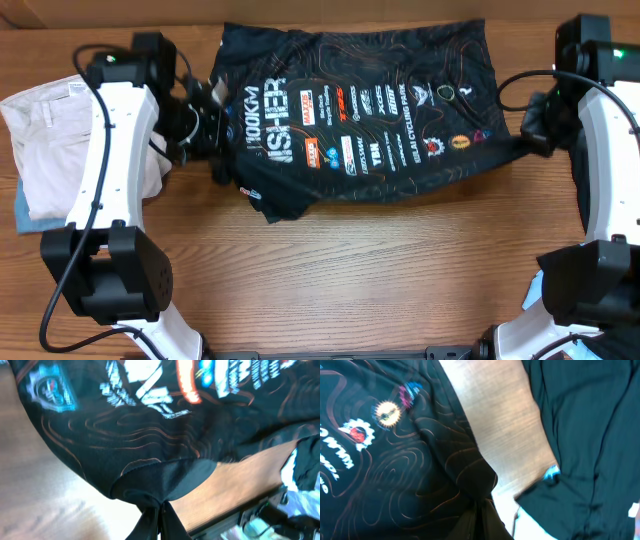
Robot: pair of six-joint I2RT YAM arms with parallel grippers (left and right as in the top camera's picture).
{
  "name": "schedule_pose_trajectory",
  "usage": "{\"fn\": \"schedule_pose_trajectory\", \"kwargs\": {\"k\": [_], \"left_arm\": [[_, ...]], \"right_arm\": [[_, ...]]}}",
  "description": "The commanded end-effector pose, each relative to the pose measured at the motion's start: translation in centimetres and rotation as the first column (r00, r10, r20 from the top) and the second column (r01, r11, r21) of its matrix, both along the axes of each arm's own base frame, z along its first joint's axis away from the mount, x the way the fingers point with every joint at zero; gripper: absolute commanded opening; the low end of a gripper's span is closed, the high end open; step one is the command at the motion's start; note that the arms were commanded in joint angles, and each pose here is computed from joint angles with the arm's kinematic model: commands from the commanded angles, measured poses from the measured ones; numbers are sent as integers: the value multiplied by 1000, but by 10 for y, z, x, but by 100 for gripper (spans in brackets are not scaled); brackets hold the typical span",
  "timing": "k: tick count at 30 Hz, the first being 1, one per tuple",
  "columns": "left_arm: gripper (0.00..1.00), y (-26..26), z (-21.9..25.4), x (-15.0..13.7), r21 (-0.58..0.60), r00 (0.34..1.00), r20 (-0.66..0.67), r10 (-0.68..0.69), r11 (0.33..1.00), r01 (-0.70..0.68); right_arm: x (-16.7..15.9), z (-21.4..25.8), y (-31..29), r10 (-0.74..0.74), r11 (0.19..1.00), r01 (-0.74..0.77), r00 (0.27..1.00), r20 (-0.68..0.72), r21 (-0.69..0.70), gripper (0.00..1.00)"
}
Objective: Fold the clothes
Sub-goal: 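Pull both grippers outward to smooth the flat jersey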
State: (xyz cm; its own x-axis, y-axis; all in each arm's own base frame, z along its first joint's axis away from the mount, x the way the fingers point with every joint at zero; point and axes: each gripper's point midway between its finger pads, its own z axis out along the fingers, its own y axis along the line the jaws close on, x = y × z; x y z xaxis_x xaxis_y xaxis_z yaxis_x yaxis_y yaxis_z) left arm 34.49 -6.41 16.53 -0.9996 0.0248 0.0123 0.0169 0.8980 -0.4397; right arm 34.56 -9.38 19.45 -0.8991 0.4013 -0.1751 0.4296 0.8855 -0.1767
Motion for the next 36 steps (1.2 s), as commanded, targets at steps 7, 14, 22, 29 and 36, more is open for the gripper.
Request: {"fn": "schedule_pose_trajectory", "kwargs": {"k": [7, 14, 22, 29, 36], "left_arm": [[4, 19, -36, -48, 116, 986, -168, -12, 993, 32], [4, 40, -25, -61, 218, 988, -94, 125, 971, -102], [4, 41, -28, -90, 226, 986, -2, 166, 961, -161], [4, 37, -40, -127, 220, 986, -22, 165, 963, -156], [4, 33, -32, -139, 195, 984, 2, 181, 965, -178]], "right_arm": [[-34, -29, -10, -135, 988, 143, 984, -119, 61, 4], [-54, -44, -4, -181, 977, 198, 964, -196, 75, 4], [-77, -45, 3, -199, 973, 216, 963, -182, 79, 4], [-105, -42, 2, -250, 965, 258, 960, -128, 52, 4], [-122, -28, -6, -299, 952, 302, 952, -70, 49, 4]]}}
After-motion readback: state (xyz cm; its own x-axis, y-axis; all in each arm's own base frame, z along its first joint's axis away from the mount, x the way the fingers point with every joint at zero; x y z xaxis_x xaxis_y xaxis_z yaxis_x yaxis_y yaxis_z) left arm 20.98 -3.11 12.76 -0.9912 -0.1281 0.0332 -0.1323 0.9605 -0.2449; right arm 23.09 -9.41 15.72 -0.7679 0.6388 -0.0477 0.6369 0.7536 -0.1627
